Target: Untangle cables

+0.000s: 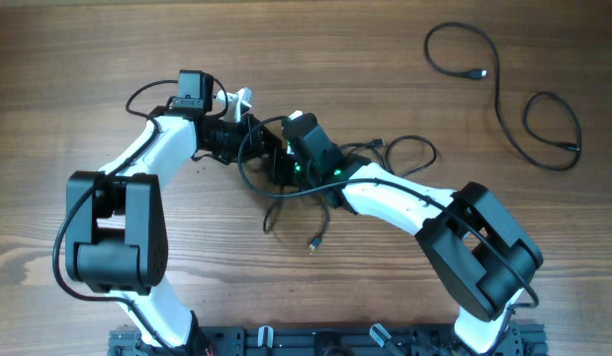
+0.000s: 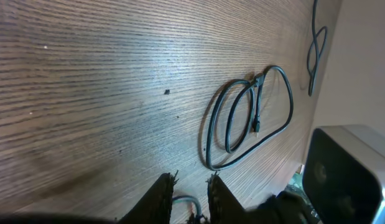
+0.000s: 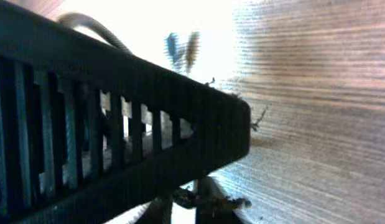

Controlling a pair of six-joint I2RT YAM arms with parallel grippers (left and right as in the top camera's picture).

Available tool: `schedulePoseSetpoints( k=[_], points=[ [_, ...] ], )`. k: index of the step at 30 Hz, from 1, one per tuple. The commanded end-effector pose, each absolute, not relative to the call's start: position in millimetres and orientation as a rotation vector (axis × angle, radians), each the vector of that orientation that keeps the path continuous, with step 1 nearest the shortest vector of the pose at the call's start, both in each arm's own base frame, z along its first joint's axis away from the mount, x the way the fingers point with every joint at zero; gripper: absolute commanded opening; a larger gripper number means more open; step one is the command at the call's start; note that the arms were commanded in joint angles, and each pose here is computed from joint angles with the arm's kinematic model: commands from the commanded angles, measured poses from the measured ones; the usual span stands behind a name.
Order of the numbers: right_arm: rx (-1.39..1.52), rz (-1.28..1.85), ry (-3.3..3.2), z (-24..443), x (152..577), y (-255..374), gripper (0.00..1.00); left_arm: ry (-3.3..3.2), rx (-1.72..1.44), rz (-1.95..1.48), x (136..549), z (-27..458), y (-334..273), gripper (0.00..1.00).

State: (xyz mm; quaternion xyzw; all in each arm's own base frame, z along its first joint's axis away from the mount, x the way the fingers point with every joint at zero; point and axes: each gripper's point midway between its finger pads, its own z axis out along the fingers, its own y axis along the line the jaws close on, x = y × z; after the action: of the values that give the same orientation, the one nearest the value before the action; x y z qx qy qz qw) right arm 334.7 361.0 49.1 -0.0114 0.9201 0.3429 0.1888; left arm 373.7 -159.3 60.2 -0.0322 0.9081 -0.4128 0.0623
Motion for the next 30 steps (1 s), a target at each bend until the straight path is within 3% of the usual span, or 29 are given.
schedulePoseSetpoints(
  k=[1,2,3,4,5,10,15,20,25,30],
  points=[
    [-0.052,0.917,2.581,43,339,358,0.04,2.753,-0.112,-1.282,370,56,-159,0.22],
    [-0.055,0.916,2.604,40,335,357,0.04,2.753,-0.112,-1.282,370,56,-159,0.27],
    [-0.052,0.91,2.622,38,333,355,0.04,2.753,-0.112,-1.282,370,56,-159,0.41],
    [-0.042,0.898,2.644,35,331,350,0.04,2.751,-0.11,-1.284,370,56,-160,0.48],
    [-0.021,0.874,2.671,30,331,343,0.04,2.733,-0.089,-1.324,369,61,-162,0.69],
    [-0.131,1.156,2.714,48,325,337,0.04,2.594,-0.053,-1.497,375,82,-147,1.0],
    [-0.36,1.565,2.377,151,342,322,0.04,2.588,-0.233,-1.446,383,77,-105,1.0],
    [-0.222,1.712,2.08,235,396,241,0.04,2.607,-0.228,-1.432,381,74,-108,1.0],
    [0.185,1.503,2.103,207,443,105,0.04,2.614,-0.209,-1.437,380,74,-114,1.0],
    [0.779,1.02,2.278,124,428,-42,0.04,2.614,-0.207,-1.437,380,74,-114,1.0]
  ],
)
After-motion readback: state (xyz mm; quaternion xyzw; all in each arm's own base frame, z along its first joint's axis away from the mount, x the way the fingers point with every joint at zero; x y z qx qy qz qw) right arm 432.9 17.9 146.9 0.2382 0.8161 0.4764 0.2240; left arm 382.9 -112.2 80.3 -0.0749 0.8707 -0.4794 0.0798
